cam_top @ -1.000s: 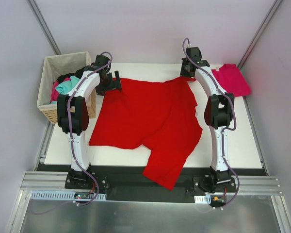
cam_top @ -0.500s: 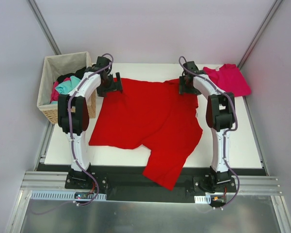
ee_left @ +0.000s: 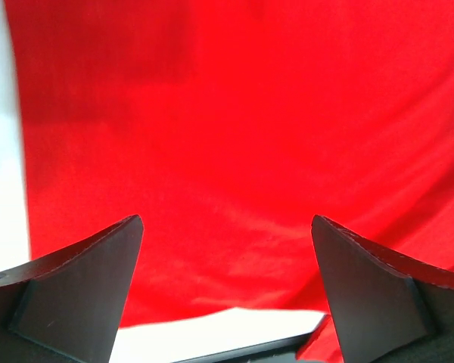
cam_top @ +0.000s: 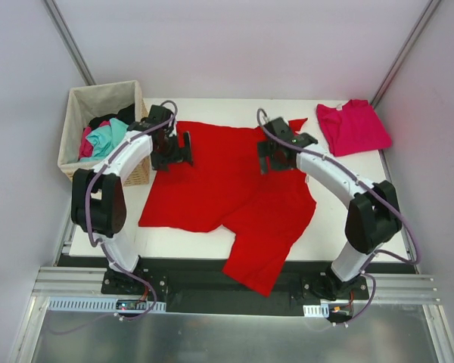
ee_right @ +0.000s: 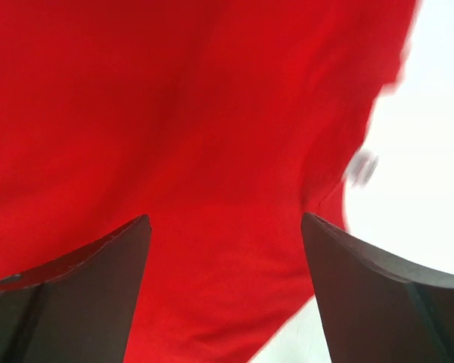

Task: Fold and stack the t-shirts

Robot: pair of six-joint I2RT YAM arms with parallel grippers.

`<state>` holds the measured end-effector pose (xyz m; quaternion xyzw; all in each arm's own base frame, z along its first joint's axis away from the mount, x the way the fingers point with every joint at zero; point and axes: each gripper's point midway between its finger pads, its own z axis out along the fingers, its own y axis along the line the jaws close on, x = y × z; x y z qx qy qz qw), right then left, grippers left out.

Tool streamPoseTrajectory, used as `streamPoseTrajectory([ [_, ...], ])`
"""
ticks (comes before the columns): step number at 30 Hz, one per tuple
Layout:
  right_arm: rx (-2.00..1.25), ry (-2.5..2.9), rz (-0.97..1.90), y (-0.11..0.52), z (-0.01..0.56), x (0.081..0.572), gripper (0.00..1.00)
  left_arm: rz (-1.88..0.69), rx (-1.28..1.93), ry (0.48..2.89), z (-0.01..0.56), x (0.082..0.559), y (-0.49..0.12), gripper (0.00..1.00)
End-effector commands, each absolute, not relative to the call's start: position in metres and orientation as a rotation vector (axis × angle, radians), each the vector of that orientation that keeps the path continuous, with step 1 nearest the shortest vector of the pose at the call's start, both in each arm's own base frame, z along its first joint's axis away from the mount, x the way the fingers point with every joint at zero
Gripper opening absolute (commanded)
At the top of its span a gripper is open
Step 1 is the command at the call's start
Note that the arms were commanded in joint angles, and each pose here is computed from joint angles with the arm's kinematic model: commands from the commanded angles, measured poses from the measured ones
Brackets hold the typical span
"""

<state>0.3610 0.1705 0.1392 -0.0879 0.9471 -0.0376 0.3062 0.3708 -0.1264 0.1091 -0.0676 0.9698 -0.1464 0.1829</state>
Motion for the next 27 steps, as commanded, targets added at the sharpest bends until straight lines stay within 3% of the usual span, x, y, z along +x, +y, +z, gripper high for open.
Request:
streamPoseTrajectory([
  [1, -0.197, 2.638, -0.158, 0.152, 0.097, 0.307, 0.85, -0.386, -0.201, 2.792, 0.103, 0.326, -0.128, 0.94],
  [13, -0.232, 2.692, -0.209, 0.141, 0.061, 0.249, 0.85, -0.266, -0.247, 2.888, 0.072, 0.27, -0.11, 0.93],
  [27, -0.244, 2.714, -0.654, 0.087, 0.049, 0.224, 0.88, -0.138, -0.313, 2.934, 0.056, 0.257, -0.095, 0.94],
])
